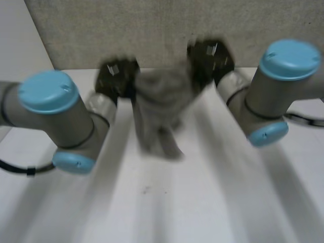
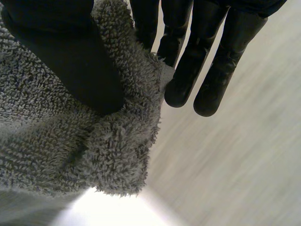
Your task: Fold the towel.
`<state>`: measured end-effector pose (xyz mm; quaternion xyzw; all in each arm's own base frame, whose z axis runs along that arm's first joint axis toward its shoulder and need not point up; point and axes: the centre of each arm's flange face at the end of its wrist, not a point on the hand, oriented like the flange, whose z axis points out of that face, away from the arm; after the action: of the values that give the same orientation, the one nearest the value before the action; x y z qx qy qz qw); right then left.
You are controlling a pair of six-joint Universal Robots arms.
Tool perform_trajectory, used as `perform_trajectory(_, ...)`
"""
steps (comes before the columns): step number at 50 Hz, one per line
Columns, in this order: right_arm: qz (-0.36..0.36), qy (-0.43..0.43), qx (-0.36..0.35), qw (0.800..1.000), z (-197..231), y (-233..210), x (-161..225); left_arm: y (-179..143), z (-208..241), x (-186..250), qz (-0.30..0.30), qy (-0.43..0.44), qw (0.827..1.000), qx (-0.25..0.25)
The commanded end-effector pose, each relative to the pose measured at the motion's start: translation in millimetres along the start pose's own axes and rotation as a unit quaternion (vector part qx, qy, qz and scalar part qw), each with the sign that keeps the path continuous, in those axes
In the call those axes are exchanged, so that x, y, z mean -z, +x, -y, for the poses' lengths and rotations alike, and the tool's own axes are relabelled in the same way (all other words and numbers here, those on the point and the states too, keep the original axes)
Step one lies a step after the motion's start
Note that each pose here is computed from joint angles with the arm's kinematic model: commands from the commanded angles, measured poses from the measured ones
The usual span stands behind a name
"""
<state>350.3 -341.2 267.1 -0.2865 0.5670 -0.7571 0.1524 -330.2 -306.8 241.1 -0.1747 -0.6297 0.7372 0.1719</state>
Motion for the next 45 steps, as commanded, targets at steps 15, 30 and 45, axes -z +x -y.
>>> perform_trajectory(15,0.068,-0.134,0.032,0.988,-43,-21,35,7,-46,63,0.015,-0.075,0.993,-0.089)
perform_trajectory(30,0.129,-0.289,0.065,0.946,-87,-31,89,59,-75,158,-0.103,-0.290,0.943,-0.124)
perform_trajectory(45,0.086,-0.299,0.071,0.948,-89,0,94,46,-29,143,-0.076,-0.230,0.964,-0.112)
